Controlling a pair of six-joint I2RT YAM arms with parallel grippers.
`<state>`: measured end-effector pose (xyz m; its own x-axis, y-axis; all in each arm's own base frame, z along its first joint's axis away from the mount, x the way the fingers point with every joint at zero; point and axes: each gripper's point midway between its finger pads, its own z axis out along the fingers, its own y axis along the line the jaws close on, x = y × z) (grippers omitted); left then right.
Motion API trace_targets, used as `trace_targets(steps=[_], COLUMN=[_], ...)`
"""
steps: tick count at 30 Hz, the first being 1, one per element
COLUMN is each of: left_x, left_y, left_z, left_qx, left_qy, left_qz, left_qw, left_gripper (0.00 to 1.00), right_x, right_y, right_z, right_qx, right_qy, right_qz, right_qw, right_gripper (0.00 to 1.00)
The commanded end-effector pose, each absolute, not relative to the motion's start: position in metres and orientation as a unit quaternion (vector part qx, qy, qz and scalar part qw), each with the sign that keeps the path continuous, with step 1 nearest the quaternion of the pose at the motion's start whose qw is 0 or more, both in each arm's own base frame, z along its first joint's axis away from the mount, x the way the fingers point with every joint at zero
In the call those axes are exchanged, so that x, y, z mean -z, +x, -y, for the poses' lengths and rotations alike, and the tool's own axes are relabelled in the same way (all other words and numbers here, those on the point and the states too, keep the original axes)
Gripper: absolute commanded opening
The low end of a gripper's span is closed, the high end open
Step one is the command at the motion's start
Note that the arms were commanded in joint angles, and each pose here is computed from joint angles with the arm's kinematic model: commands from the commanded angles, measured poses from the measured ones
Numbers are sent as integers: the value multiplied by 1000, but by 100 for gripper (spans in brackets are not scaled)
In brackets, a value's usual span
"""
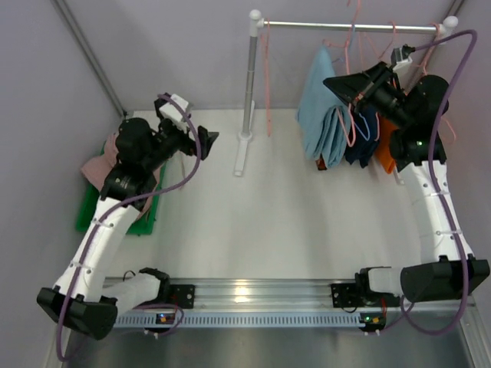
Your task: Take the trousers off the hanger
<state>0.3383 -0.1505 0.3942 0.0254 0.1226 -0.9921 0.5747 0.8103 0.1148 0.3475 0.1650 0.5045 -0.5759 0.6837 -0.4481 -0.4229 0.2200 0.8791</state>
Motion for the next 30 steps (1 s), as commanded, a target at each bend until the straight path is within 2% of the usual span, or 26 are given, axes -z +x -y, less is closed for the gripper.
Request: trace_targets(steps=[1,6,8,11,15,30], left_x=[-456,-476,-477,-463,-460,-467], left_y=[331,318,298,281,265,292], left_z=[184,239,277,316,355,420], left_qx=[154,147,162,181,228,284], left_qy=[262,227,234,222,219,147], left_qz=[-595,-572,-555,-576,-567,-514], left_qw=[744,774,782,766,761,796], left_gripper=[99,99,99,99,99,99], right_x=[-578,-578,-580,-579,-575,-571], right_y=[288,269,264,257,247,242], right_z=[-161,-161,-162,-163,-162,-160], right_qx=[-624,-622,-622,-621,-622,-636], right_qy=[-8,-1,1,4,12,29], right_qz=[-541,-536,-535,-537,-535,-527], right_qw=[564,570,572,571,571,562], right_gripper=[0,0,0,0,0,0])
